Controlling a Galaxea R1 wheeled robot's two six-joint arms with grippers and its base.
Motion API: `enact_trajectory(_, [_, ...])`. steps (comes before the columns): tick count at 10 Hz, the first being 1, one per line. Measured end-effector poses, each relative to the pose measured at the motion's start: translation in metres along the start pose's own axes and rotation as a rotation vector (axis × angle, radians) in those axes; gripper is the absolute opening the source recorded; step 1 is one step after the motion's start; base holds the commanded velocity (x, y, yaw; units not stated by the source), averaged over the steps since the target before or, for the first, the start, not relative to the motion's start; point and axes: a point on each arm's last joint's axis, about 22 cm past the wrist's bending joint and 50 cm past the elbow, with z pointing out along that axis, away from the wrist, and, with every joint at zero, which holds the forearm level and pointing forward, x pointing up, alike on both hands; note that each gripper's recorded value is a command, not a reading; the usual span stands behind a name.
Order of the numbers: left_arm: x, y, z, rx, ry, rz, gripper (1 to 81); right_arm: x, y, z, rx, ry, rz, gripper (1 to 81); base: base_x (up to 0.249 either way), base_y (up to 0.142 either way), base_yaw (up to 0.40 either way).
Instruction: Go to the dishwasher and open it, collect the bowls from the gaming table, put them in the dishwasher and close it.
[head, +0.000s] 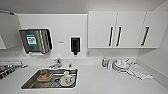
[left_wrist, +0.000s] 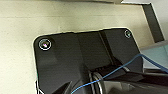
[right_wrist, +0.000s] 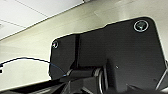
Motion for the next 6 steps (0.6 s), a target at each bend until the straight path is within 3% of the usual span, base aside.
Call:
enact_trajectory(2, [0.008,-0.023,-0.016,0.012,0.043,0.000,81.1,0.003,0.001,-0.016,0.029,-0.003,0.003,81.1,0.000,0.000,0.000])
enact_trajectory(4, [0.012,-0.021,-0.029,-0.024,0.061,-0.003,81.1,0.006,0.006,-0.037,0.051,-0.007,0.006,81.1,0.000,0.000,0.000])
enact_trajectory(6, [0.009,-0.046,-0.051,-0.009,0.064,-0.010,81.1,0.009,0.001,-0.054,0.086,-0.009,0.008,81.1,0.000,0.000,0.000])
